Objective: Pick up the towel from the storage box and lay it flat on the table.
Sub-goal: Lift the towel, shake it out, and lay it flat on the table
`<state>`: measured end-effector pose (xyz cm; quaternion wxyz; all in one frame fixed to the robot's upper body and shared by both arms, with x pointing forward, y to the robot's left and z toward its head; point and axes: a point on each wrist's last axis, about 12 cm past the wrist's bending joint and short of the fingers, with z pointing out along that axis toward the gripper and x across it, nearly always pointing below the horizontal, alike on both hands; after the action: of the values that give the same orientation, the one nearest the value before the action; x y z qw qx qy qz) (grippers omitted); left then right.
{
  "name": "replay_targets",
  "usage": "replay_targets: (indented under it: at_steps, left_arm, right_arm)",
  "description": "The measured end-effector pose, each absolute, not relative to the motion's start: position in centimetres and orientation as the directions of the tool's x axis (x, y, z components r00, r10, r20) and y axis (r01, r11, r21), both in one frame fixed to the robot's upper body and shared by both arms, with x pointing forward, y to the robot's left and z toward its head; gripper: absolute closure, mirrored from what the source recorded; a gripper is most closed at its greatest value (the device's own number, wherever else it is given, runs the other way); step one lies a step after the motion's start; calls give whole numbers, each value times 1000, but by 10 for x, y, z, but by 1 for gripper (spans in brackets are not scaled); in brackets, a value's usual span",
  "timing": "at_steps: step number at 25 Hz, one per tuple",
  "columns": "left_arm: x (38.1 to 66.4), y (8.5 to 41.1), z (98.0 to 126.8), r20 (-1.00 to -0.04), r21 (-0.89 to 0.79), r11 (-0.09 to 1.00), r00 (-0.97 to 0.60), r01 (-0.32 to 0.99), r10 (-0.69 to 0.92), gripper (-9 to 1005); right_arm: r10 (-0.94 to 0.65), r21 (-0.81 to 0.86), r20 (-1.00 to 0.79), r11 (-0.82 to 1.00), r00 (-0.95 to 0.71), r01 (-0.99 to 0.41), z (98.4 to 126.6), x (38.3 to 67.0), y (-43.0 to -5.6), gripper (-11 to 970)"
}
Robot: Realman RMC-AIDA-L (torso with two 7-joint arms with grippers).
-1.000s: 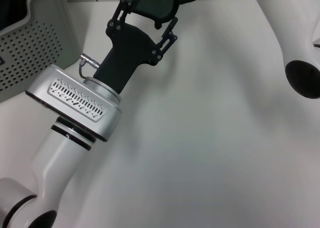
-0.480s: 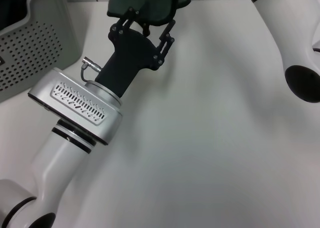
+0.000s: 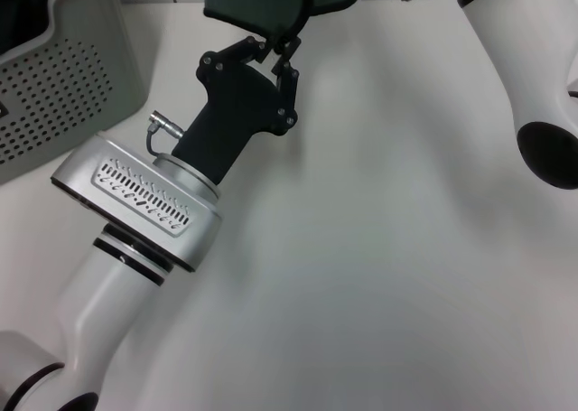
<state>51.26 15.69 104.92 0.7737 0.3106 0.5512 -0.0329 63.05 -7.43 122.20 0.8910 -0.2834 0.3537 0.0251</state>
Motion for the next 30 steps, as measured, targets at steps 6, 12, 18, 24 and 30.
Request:
replay_targets:
  at_steps: [6,12,18,24,30]
  left_arm:
    - [511,156,1049,-872,447,800,393,400,290,912]
    - [511,158,1049,-874,439,809,395,391,284,967]
    - [506,165,1051,-888,390,838,399,382,231,986]
    - [497,205,1056,-915,156,898,403,412,-26,992]
    - [482,251,1061,-885,-3,853,395,522,-245,992]
  right_arm:
    - [-159,-489,-646,837,746,-245,1219,629,-77,945]
    - [-154,-488,-645,837,748,-248,1214,623,-81,945]
    - [-166,-489,-661,835,732,-251,1206,621,-85,945]
    - [-183,-487,-703,828,687,-278,1186,609,-97,945]
    - [-212,-533,-745,760,632,-372,1160,581,-98,944]
